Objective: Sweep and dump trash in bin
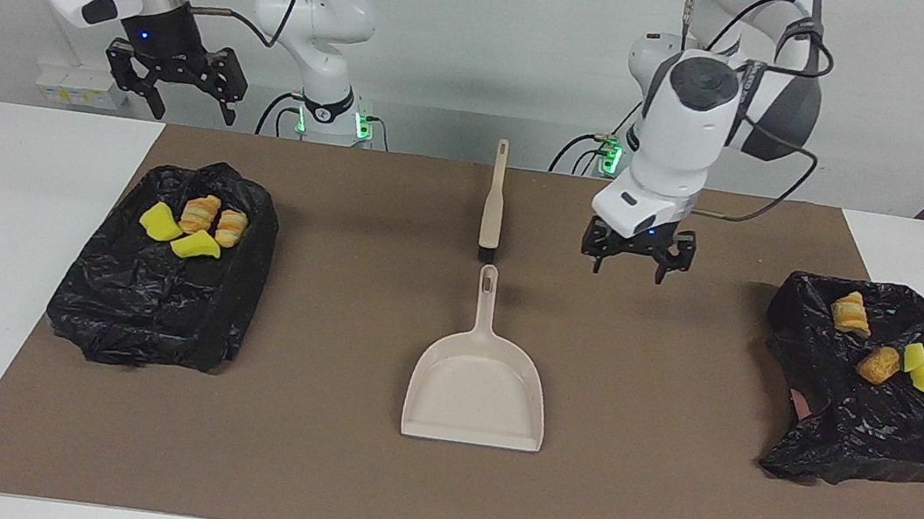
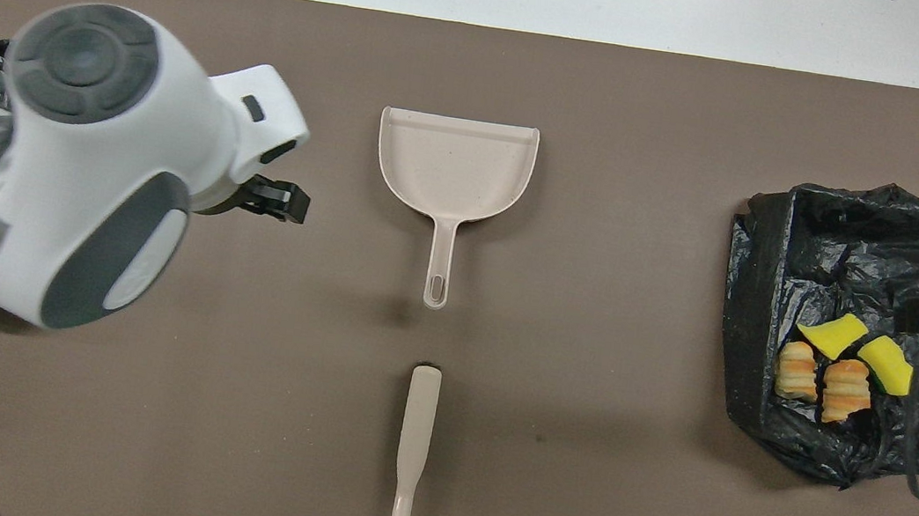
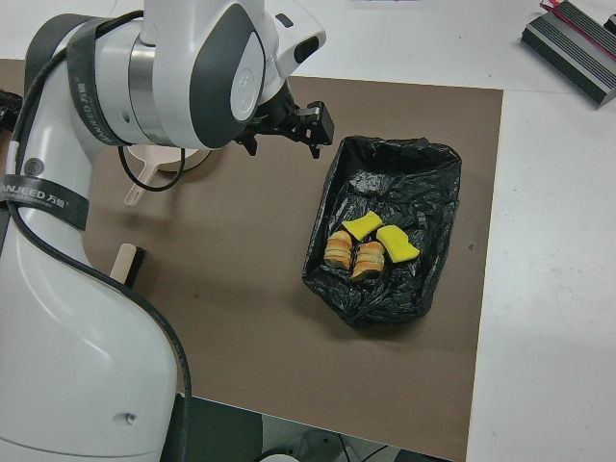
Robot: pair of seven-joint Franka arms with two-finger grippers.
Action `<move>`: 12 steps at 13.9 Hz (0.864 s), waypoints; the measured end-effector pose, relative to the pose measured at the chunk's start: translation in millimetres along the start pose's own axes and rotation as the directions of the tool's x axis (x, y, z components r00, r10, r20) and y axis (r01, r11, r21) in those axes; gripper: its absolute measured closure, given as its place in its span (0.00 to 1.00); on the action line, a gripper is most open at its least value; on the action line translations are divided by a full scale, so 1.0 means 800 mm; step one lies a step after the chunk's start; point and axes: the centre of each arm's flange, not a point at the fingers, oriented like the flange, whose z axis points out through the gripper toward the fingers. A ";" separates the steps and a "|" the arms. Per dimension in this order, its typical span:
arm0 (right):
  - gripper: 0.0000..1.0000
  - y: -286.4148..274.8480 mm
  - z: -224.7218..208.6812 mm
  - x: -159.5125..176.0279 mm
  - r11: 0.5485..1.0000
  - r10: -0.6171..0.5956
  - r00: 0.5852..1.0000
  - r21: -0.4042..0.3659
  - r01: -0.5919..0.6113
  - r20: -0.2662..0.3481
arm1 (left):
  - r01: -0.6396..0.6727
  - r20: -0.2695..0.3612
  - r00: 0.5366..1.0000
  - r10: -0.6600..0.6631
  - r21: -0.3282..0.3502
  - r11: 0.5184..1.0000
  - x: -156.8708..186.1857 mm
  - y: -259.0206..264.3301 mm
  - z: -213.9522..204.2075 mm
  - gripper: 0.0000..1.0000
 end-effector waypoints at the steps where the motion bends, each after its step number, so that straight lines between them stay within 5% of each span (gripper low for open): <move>1: 0.00 0.000 0.000 0.000 1.000 0.000 1.000 0.000 0.000 0.000 | -0.002 -0.008 1.000 0.002 -0.014 1.000 -0.011 -0.028 -0.017 0.00; 8: 0.00 0.000 0.000 0.000 1.000 0.001 1.000 0.000 -0.001 0.000 | -0.047 -0.013 0.999 0.047 -0.066 0.997 -0.077 -0.185 -0.133 0.00; 12: 0.00 0.000 0.000 0.000 1.000 0.001 1.000 0.000 -0.001 0.000 | -0.014 -0.012 1.000 0.013 -0.061 0.998 -0.084 -0.222 -0.192 0.00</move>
